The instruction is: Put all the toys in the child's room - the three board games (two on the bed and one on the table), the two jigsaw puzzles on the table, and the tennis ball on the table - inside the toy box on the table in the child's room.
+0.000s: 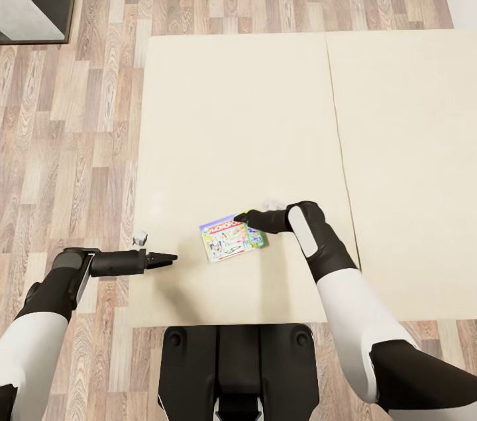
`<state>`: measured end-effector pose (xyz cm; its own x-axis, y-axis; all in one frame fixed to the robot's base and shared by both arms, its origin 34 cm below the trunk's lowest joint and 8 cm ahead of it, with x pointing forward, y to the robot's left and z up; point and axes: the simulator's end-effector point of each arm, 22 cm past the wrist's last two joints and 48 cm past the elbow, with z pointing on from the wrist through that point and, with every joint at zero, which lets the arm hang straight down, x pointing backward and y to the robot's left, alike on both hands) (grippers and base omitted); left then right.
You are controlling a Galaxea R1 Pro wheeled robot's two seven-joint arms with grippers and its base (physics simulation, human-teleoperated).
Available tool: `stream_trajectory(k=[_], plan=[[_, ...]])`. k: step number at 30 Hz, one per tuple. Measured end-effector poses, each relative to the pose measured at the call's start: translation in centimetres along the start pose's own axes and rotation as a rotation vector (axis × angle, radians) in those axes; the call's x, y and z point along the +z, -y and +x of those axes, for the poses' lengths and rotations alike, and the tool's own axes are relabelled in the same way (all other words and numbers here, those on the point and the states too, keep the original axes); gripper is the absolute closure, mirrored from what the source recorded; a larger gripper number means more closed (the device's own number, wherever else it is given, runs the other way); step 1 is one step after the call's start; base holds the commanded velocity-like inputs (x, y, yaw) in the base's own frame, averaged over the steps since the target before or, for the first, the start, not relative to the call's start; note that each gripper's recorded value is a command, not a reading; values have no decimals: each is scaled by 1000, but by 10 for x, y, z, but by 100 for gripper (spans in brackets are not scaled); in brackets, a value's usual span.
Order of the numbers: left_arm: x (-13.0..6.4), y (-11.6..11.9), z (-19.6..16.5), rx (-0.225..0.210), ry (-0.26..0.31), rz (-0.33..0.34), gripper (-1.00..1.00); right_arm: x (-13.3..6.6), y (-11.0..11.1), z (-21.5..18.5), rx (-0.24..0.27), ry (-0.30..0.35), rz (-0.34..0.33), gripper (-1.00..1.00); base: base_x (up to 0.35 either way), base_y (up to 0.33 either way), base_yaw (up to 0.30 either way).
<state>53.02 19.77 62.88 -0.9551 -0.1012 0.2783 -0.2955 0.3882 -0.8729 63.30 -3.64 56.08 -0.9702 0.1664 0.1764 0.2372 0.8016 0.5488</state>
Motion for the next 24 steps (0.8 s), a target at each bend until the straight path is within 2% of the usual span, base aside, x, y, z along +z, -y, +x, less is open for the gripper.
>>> stream_trajectory(k=[8, 24], plan=[[-1, 2, -1, 3, 2, 1, -100, 1, -5, 3, -30, -8, 6, -100, 0, 0, 0], [-5, 13, -6, 25, 10, 3, -100, -9, -15, -4, -47, 10, 3, -100, 0, 0, 0]])
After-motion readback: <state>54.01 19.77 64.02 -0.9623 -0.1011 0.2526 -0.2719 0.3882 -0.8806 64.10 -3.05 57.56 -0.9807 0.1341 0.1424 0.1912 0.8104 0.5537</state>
